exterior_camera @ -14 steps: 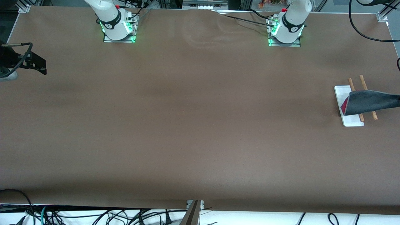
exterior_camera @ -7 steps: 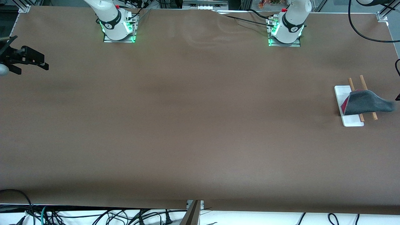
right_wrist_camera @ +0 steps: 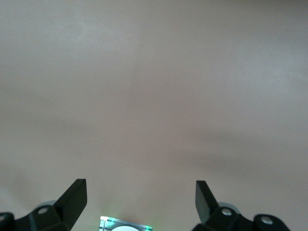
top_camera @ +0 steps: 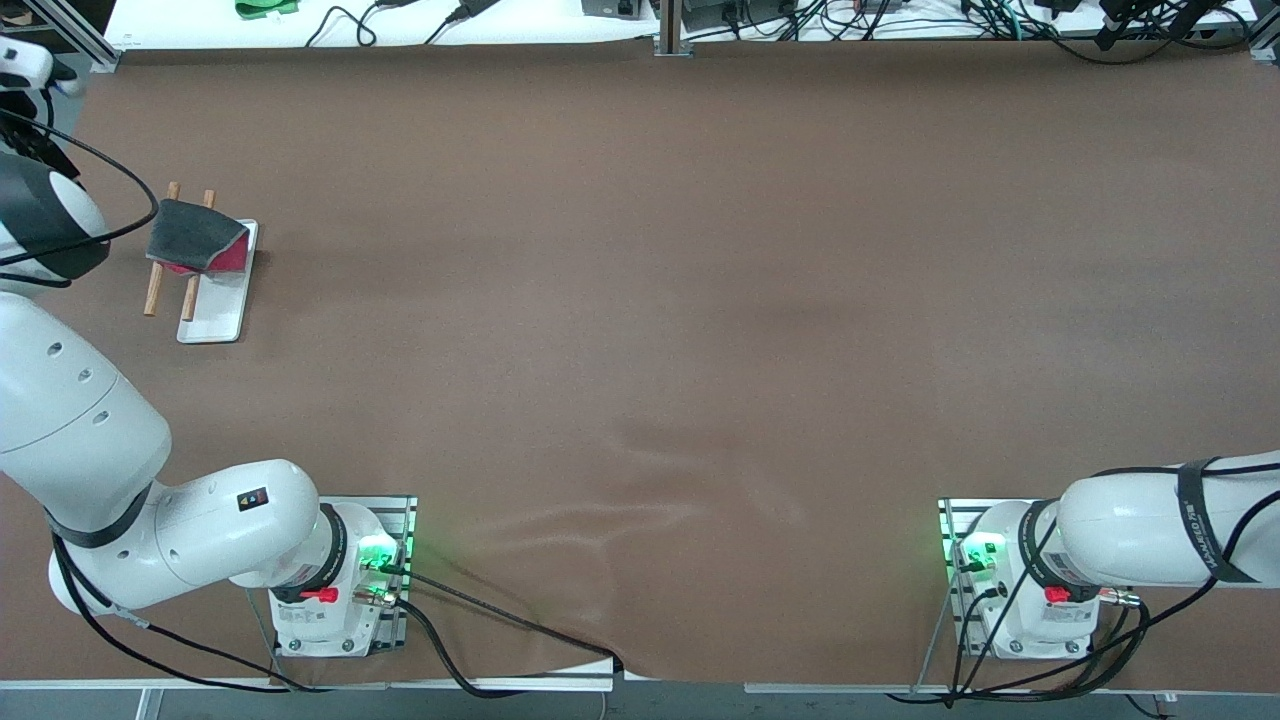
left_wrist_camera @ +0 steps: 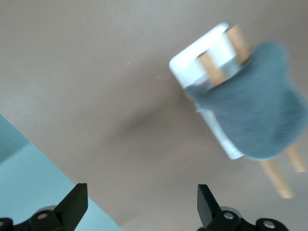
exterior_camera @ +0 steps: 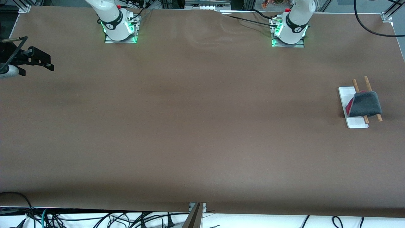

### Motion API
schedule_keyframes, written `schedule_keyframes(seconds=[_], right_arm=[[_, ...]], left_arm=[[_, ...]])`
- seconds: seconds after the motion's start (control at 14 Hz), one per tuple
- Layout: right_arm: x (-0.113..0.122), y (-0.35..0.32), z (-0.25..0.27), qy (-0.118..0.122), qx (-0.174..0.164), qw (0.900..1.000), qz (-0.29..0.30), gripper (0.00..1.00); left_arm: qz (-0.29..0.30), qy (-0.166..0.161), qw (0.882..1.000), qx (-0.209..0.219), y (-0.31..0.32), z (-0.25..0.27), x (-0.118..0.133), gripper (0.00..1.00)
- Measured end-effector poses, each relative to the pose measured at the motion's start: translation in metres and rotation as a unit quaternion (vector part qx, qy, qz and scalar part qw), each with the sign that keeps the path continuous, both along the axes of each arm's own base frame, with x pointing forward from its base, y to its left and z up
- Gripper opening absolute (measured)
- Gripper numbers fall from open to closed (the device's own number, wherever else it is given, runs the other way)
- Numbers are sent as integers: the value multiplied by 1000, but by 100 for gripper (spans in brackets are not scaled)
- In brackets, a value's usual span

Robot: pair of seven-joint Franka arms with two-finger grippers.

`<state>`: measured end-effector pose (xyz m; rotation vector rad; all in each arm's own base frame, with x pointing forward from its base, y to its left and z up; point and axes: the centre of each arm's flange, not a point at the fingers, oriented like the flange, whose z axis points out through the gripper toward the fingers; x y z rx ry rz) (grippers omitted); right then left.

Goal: Pass towel and hang on rack

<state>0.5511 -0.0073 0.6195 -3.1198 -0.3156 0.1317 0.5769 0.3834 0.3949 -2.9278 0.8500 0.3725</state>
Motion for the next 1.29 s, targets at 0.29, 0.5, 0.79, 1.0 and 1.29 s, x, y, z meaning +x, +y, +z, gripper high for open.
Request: schedule_keyframes(seconds=[0.29, 0.5, 0.79, 1.0, 1.29], right_arm=[[1, 10, -1, 0, -11, 1000, 11, 100], [4, 13, -6, 4, -11, 1000, 13, 100], [7, 14, -6, 0, -11, 1000, 14, 100], [9, 14, -5, -1, -10, 1000, 15, 100], [12, 14, -8, 1, -10, 1000, 15, 100]], left_arm=[[44, -10, 998, -47, -86, 70, 12, 100], [105, 5, 993, -54, -167, 109, 21, 100], [179, -8, 983, -41, -257, 152, 28, 100], [201, -33, 979, -29, -329, 185, 22, 100], [220, -106, 969, -19, -424, 180, 3, 100]])
